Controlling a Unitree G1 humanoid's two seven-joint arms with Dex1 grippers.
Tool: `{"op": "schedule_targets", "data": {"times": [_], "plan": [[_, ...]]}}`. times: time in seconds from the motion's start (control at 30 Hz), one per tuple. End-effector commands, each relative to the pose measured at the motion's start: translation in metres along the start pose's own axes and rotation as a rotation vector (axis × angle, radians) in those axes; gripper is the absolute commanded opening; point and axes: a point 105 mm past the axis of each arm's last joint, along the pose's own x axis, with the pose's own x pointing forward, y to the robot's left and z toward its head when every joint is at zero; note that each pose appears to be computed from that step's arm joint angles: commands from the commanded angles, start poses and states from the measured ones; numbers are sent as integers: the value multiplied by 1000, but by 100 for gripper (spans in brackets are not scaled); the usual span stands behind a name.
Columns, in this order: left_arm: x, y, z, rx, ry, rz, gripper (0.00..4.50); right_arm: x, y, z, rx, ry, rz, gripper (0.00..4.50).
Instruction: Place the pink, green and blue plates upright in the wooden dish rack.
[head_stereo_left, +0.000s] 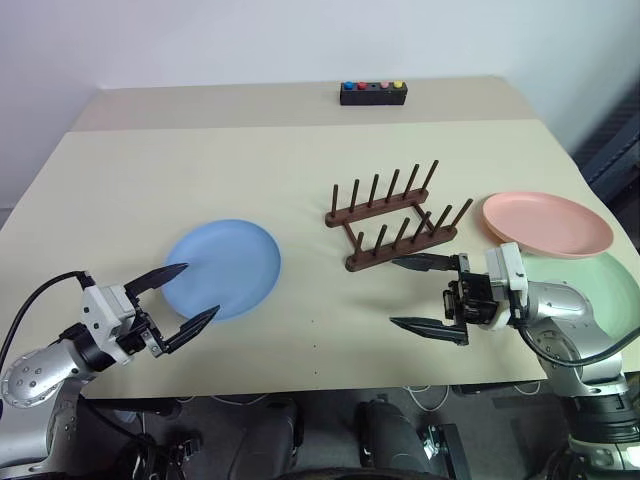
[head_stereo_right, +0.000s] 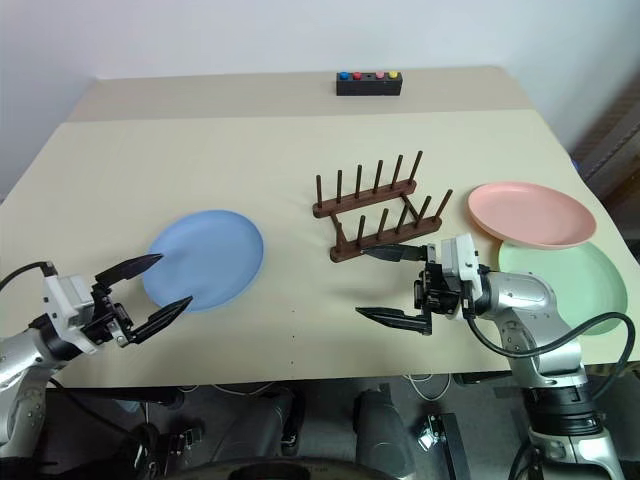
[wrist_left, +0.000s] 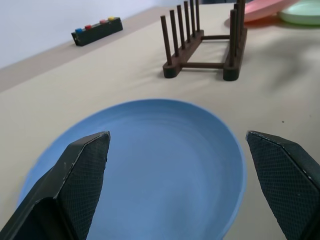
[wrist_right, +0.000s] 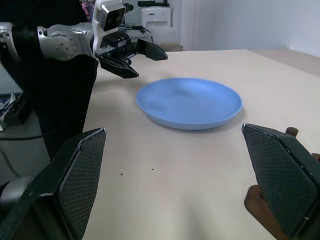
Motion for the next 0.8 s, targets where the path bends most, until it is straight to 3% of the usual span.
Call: {"op": "schedule_targets", "data": {"times": [0.03,0.2,0.43,0.63,0.8], "plan": [[12,1,4,43,-34,34,450,-12,-6,6,-55,2,-37,446],[26,-10,-4,6,17,-37,450,-22,-7,-3,-51,31,-77,446],[52,4,7,-54,-23,4,450,-27,-20,-10,-70,38,-106,446],[77,-14,40,-261,-50,-276,450,-18,-20,-8,-102,20,-116,446],[122,-21,35,-122,94,-257,450,-12,-20,-9,-101,9,-121,446]]}}
